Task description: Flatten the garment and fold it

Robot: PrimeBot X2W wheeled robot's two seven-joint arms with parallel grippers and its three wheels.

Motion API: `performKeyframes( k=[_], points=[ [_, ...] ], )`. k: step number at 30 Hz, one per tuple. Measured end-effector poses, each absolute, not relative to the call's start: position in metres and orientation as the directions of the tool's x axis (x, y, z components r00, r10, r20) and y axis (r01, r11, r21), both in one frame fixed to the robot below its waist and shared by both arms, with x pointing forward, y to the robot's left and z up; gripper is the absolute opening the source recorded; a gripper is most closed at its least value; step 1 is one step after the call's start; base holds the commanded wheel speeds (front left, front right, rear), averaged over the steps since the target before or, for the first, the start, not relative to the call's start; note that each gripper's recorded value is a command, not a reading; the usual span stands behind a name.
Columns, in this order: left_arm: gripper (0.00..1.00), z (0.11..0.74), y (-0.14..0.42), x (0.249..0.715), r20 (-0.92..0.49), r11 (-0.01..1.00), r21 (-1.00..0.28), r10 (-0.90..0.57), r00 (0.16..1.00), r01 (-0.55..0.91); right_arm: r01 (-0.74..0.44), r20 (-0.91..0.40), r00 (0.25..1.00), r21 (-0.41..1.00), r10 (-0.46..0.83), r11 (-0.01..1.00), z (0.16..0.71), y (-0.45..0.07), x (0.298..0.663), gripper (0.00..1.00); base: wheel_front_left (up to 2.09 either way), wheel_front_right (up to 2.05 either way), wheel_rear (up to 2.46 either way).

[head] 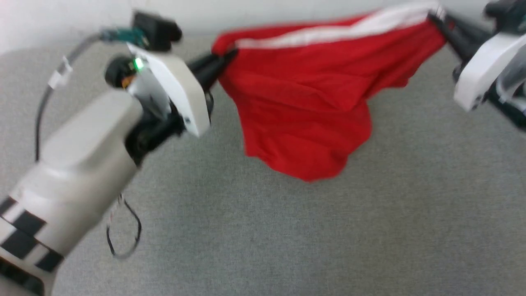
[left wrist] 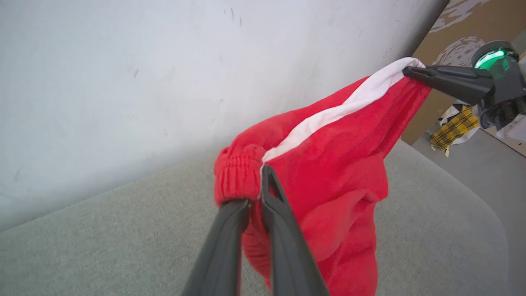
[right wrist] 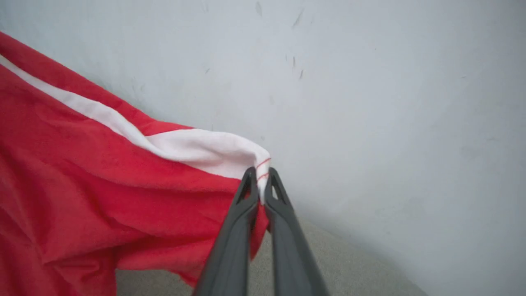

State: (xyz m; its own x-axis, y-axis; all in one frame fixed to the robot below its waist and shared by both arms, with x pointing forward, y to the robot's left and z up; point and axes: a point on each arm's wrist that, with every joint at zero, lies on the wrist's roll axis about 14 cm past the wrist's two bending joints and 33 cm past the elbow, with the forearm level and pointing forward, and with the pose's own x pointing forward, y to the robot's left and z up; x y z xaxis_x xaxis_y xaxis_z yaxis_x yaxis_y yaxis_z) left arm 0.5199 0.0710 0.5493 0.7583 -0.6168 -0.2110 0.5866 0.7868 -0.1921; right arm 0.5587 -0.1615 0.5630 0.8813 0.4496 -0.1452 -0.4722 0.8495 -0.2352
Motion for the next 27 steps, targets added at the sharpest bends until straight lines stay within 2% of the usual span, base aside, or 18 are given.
performKeyframes(
  k=[7,12,19,27],
  points=[
    [0.0,0.666,0.067,0.534,0.03,0.784,-0.11,-0.612,0.79,0.611,-0.393,0.16,0.88,-0.285,0.448,0.874,0.686,-0.163,0.563,0.0,0.0,0.0,0.0],
    [0.0,0.719,0.072,0.554,0.159,0.805,-0.09,-0.57,0.806,0.586,-0.328,0.301,0.854,-0.32,0.424,0.889,0.746,-0.165,0.577,0.0,0.0,0.0,0.0],
    [0.0,0.759,0.085,0.596,0.298,0.848,-0.061,-0.488,0.82,0.527,-0.197,0.42,0.841,-0.351,0.342,0.915,0.793,-0.185,0.614,0.0,0.0,0.0,0.0],
    [0.0,0.76,0.091,0.649,0.37,0.874,-0.06,-0.429,0.824,0.482,-0.178,0.435,0.829,-0.391,0.352,0.903,0.786,-0.171,0.663,0.0,0.0,0.0,0.0]
  ],
)
